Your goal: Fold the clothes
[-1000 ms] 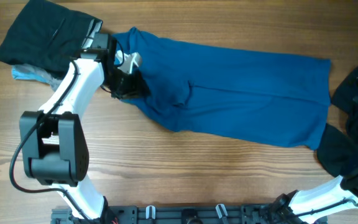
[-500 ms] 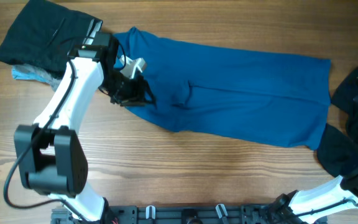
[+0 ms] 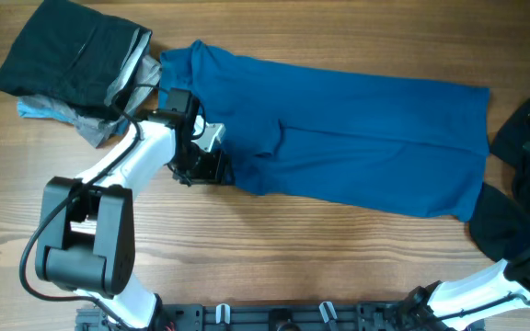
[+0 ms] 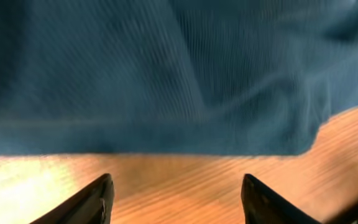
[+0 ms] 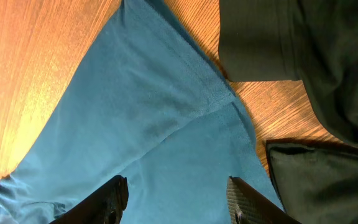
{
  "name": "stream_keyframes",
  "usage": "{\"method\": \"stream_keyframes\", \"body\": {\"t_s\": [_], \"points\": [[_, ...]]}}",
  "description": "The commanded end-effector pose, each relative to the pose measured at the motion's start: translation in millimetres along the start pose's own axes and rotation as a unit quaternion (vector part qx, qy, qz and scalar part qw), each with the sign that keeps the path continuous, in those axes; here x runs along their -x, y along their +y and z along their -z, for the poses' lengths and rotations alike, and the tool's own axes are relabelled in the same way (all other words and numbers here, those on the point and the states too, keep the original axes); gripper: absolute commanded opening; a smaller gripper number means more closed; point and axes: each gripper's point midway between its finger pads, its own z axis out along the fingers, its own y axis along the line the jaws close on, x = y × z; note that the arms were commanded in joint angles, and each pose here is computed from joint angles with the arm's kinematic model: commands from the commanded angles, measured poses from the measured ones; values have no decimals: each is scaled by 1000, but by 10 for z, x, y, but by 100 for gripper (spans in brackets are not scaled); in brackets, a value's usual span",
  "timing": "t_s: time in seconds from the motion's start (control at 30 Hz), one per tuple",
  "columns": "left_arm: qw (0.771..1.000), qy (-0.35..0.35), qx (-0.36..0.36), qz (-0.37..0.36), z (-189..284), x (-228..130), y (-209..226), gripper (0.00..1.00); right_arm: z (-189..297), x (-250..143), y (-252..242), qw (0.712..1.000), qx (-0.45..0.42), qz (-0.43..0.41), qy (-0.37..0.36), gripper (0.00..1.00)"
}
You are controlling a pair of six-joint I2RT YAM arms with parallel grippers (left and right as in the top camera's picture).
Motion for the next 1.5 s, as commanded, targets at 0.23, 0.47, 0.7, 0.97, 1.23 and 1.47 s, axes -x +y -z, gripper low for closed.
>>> {"method": "stream_keyframes", "body": {"t_s": [0.23, 0.47, 0.7, 0.97, 1.23, 1.47], "points": [[999, -13, 37, 10, -196, 59, 226, 62, -7, -24, -16, 1000, -5, 4, 2, 55], [999, -12, 43, 8, -206, 58, 251, 59, -7, -32, -17, 1000, -6, 3, 4, 55], [999, 0, 50, 3, -382, 14, 289, 56, -7, -32, -17, 1000, -6, 3, 4, 55], [998, 6, 50, 24, -404, -10, 263, 4, -7, -33, -17, 1000, -6, 3, 4, 55], [994, 71, 49, 65, 181, -104, -3, 4, -7, -42, -21, 1000, -6, -2, 6, 55], [997, 40, 40, 53, 533, 157, -187, 4, -7, -41, -26, 1000, -8, -1, 6, 56]]}}
